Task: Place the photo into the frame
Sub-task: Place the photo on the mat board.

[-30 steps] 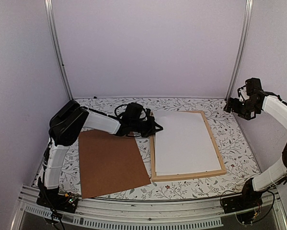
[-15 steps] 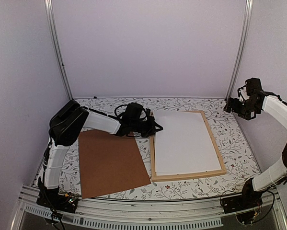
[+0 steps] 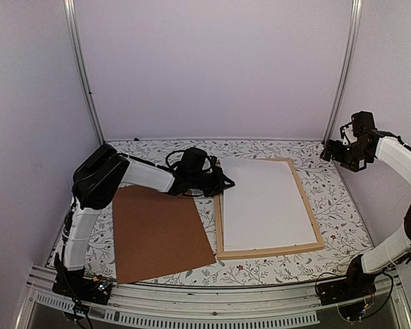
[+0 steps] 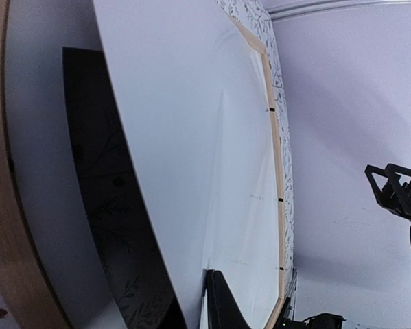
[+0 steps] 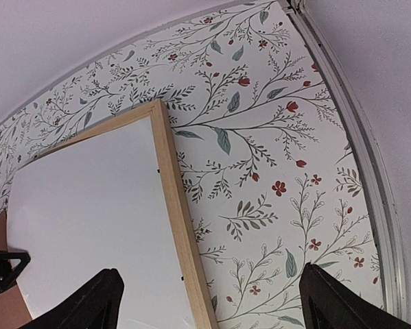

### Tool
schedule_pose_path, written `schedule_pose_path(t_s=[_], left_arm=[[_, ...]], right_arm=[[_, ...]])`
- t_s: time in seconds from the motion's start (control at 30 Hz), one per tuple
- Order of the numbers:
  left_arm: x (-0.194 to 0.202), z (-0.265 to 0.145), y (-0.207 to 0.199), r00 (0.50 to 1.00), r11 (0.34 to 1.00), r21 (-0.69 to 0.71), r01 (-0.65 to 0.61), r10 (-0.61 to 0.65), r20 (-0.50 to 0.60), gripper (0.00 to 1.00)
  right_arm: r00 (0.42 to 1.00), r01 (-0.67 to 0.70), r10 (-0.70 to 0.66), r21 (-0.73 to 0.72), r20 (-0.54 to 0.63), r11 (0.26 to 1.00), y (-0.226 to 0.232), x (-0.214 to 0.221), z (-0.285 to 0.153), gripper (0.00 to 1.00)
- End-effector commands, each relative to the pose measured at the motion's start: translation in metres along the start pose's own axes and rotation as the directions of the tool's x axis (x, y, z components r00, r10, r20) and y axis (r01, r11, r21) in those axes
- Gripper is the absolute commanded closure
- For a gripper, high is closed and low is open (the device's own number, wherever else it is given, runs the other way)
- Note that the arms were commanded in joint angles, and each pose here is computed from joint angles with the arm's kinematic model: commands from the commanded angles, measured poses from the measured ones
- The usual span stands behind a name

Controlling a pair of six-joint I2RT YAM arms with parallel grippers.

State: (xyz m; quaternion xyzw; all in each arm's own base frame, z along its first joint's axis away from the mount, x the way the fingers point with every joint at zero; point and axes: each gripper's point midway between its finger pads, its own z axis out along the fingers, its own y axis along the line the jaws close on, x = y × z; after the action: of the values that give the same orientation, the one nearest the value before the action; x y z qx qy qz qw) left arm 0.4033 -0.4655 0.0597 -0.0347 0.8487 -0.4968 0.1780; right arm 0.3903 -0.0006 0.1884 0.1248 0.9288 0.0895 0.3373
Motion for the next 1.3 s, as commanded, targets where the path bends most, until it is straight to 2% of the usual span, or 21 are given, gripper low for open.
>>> schedule_pose_path(t_s=[0.0,0.2,0.47,0.77,1.0,1.27], left_arm=[[0.003,0.007,-0.002,1.0,1.0,-0.003,-0.018,0.018,-0.001,0.9],[0.003,0.005,-0.003,1.0,0.999,-0.015,-0.031,0.031,-0.002,0.81],[0.005,0.003,0.0,0.999,0.998,-0.041,-0.047,0.046,-0.01,0.62],[0.003,-0.004,-0.004,0.996,0.993,-0.075,-0.09,0.09,-0.003,0.49],[0.003,-0.01,-0.007,0.994,0.989,-0.099,-0.112,0.113,0.003,0.43],[0.003,-0.016,-0.009,0.992,0.986,-0.113,-0.121,0.124,0.015,0.42]], right_arm=[[1.0,-0.006,0.006,-0.014,-0.002,1.0,0.001,0.001,0.003,0.07],[1.0,-0.006,0.006,-0.018,0.0,1.0,0.001,0.0,0.003,0.07],[1.0,-0.006,0.006,-0.022,-0.006,1.0,0.002,0.003,0.005,0.07],[1.0,-0.01,0.01,-0.03,-0.014,0.999,0.002,0.007,0.009,0.07],[1.0,-0.012,0.011,-0.035,-0.018,0.999,0.002,0.009,0.01,0.07],[1.0,-0.013,0.012,-0.041,-0.024,0.999,0.002,0.012,0.012,0.07]])
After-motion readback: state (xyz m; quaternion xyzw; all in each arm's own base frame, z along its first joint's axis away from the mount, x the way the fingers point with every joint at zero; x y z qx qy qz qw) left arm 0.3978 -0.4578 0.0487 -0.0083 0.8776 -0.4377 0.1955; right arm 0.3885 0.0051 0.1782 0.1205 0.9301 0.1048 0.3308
